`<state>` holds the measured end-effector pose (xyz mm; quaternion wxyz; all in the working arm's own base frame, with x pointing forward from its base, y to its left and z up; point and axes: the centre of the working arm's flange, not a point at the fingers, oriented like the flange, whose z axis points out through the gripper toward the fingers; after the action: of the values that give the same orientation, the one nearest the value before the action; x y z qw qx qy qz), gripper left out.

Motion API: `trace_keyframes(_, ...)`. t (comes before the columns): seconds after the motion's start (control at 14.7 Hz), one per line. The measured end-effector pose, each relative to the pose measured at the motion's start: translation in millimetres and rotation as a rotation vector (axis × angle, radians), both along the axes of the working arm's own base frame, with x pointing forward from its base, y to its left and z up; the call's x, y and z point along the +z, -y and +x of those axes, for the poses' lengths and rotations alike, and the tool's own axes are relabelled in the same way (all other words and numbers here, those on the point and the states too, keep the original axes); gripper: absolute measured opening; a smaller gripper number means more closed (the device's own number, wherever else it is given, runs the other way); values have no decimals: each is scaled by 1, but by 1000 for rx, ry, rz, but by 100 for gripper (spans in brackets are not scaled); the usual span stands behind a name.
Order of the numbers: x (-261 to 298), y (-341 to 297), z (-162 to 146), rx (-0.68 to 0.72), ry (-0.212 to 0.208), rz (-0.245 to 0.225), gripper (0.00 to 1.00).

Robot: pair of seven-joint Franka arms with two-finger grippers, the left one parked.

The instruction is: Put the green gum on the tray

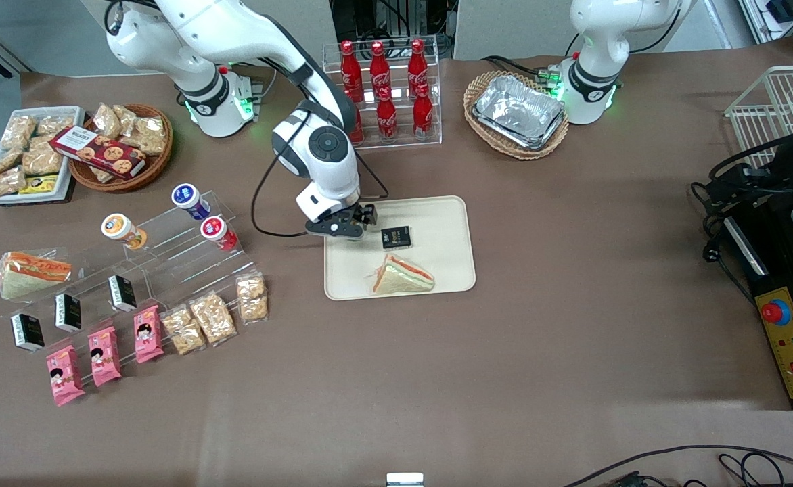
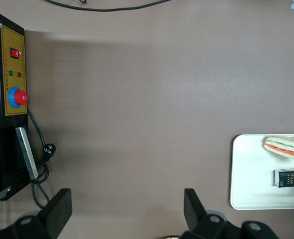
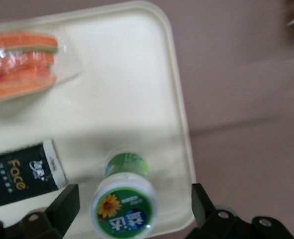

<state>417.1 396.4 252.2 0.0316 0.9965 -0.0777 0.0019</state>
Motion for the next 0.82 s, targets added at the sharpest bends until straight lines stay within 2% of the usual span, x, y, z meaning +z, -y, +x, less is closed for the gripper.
trace_keyframes(0.14,51,13,24,9,-33,-73,100)
trace_keyframes(0.2,86,23,40,14,-37,-79,100)
trace_keyframes(0.48,202,76,89,3,12,-43,100)
trace_keyframes(0.82,272,196,141,119,48,-24,100)
